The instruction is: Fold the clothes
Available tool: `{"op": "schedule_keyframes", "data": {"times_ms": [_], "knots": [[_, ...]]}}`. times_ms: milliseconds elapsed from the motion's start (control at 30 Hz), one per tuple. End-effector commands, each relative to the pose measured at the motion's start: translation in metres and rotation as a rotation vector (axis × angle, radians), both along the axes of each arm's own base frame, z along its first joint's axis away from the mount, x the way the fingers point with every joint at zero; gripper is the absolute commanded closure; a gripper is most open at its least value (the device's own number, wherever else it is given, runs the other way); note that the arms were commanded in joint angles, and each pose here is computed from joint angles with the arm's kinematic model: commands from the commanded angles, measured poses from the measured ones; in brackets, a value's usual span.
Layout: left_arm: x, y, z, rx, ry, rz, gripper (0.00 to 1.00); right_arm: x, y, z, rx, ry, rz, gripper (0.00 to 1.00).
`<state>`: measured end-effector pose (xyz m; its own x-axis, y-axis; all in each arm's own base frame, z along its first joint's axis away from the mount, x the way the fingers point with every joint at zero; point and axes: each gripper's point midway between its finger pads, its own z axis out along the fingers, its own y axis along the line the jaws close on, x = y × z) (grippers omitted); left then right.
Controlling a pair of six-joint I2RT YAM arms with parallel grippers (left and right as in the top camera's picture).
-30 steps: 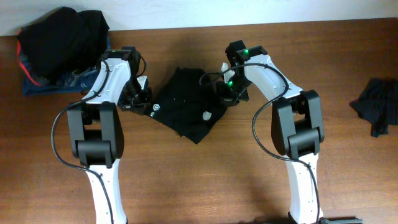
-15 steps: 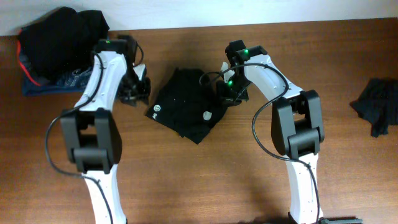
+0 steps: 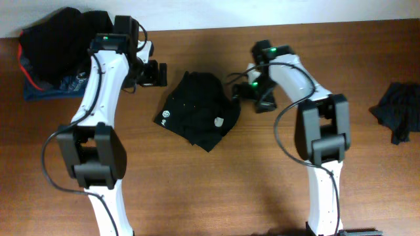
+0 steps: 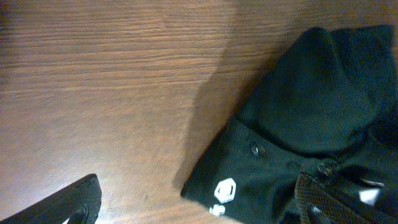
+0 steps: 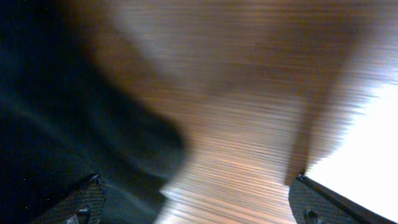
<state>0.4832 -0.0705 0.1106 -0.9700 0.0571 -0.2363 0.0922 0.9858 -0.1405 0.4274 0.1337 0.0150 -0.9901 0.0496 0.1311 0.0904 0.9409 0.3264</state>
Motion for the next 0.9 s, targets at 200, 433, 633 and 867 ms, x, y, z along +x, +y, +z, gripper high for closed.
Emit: {"op": "schedule_keyframes", "data": {"times_ms": [200, 433, 633, 867], "knots": [[-0.005, -0.049, -0.069, -0.225, 0.101, -0.260, 0.01, -0.014, -0.078, 0.004, 0.111, 0.116, -0.126, 0.01], [-0.002, -0.068, -0.085, -0.335, 0.086, -0.337, 0.01, -0.019, -0.081, 0.005, 0.119, 0.118, -0.080, 0.01], [-0.008, -0.079, -0.103, -0.402, 0.131, -0.340, 0.01, -0.020, -0.081, 0.005, 0.120, 0.119, -0.080, 0.01], [-0.037, -0.105, -0.100, -0.507, 0.235, -0.377, 0.01, -0.019, -0.081, 0.005, 0.120, 0.119, -0.080, 0.01]]}}
